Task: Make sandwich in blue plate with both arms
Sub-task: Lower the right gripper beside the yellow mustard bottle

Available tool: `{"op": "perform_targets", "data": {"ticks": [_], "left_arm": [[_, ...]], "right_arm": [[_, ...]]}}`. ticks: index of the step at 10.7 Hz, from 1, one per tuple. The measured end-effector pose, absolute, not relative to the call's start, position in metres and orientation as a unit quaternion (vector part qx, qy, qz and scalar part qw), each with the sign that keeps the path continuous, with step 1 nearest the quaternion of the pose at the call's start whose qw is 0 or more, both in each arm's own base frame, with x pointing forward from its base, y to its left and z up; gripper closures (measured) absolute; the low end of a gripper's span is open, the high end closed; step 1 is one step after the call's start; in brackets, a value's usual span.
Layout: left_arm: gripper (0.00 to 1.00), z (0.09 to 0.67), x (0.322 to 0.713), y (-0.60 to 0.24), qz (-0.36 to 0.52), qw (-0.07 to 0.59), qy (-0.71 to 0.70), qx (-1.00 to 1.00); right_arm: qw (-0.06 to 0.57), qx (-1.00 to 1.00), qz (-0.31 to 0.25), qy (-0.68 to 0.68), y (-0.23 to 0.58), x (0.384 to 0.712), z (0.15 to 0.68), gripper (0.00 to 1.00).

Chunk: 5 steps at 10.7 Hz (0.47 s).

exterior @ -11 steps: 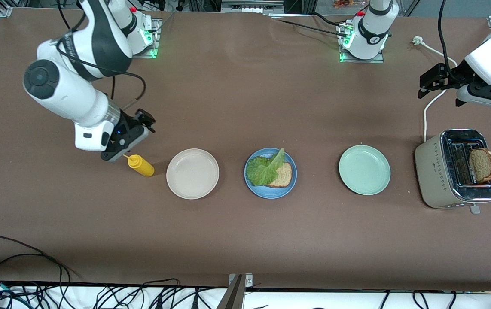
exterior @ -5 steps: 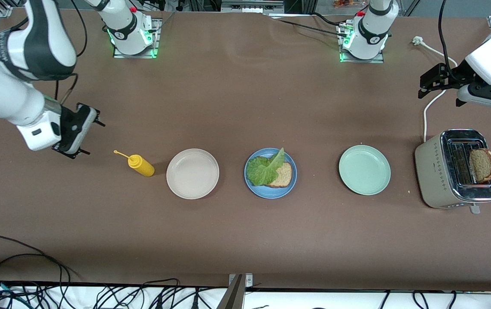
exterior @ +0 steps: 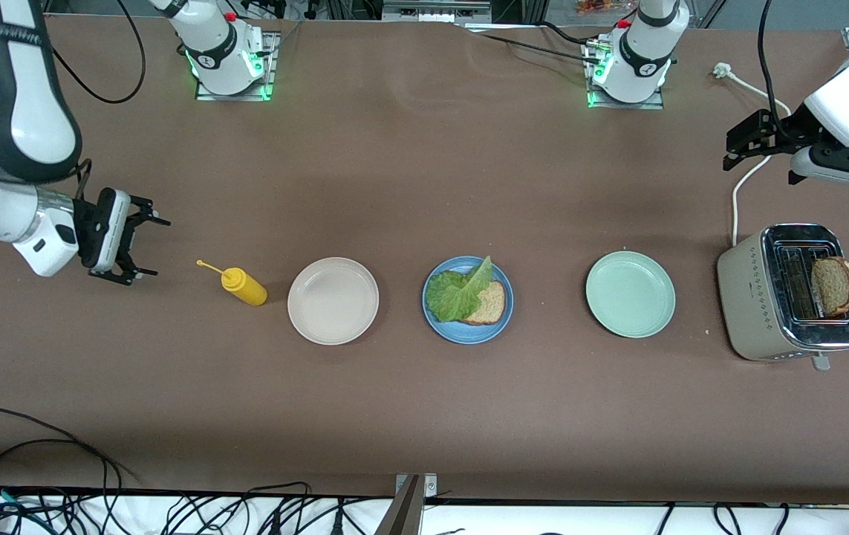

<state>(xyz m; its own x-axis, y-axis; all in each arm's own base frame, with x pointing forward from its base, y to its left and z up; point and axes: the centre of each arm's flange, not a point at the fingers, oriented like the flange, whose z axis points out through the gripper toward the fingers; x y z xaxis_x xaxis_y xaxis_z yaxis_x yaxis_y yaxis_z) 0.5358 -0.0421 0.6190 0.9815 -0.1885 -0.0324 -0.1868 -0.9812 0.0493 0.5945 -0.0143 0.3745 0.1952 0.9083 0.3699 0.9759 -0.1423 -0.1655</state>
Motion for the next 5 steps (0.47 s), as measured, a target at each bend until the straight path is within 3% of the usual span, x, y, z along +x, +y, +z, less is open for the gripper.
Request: {"op": "perform_targets", "data": {"ticks": [5], "left_arm": [[0.0, 0.619, 0.536, -0.042, -0.019, 0.023, -0.094, 0.995]], "right_arm": [[0.264, -0.698, -0.158, -0.646, -0.047, 0.596, 0.295, 0.0]]}}
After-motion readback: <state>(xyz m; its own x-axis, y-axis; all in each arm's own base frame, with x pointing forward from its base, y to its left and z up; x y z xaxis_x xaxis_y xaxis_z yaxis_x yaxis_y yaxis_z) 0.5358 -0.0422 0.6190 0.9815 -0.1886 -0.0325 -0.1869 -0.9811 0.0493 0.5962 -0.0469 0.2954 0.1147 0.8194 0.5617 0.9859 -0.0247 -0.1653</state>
